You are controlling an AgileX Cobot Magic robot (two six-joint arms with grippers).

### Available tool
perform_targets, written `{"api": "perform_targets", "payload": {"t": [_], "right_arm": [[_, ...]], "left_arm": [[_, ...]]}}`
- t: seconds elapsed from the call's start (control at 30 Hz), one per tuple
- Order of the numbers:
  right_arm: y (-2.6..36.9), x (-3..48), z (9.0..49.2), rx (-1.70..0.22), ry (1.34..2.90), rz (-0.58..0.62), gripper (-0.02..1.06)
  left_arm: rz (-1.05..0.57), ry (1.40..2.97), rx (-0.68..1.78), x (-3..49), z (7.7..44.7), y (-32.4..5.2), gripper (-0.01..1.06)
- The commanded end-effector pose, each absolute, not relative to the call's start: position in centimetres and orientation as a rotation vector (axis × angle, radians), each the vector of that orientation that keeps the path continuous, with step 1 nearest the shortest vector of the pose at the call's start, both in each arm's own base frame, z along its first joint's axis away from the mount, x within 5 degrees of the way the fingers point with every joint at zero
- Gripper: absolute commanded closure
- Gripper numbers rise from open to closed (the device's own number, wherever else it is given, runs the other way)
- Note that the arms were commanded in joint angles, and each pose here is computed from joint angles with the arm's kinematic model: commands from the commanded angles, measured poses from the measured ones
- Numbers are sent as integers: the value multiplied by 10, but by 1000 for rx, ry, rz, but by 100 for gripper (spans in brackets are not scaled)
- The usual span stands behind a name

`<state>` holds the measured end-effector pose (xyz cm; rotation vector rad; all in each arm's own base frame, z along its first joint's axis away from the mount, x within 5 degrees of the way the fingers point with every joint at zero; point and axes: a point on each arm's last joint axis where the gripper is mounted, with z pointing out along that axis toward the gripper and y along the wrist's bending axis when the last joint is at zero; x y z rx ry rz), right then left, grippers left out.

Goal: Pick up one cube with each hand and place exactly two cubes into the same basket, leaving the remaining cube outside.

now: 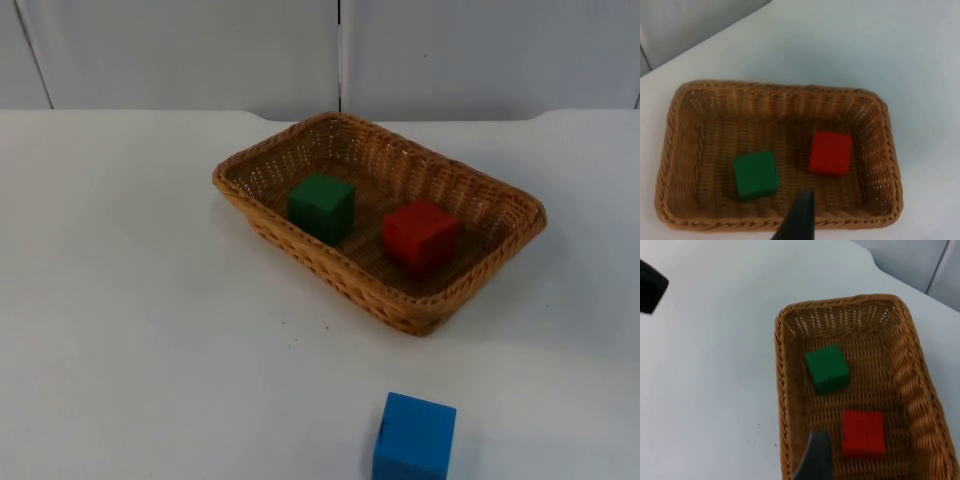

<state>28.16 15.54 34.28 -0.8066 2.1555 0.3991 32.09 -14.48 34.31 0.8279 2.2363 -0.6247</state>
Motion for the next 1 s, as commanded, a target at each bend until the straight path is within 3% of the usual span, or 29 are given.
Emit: {"api": "perform_targets", "payload": {"t": [0.0, 0.3, 0.73, 0.97], "right_arm": [[151, 272, 345, -773, 2128, 404, 35], [142, 251, 341, -756, 2134, 428, 35], [128, 219, 345, -739, 2102, 442, 35], [120, 201, 360, -740, 2048, 449, 35]], "left_arm": [[-628, 2228, 798, 313, 340, -142, 22], [-606, 2235, 786, 280, 331, -130, 22], [-553, 2127, 757, 212, 344, -106, 22], [-528, 2099, 700, 177, 328, -92, 22]]}}
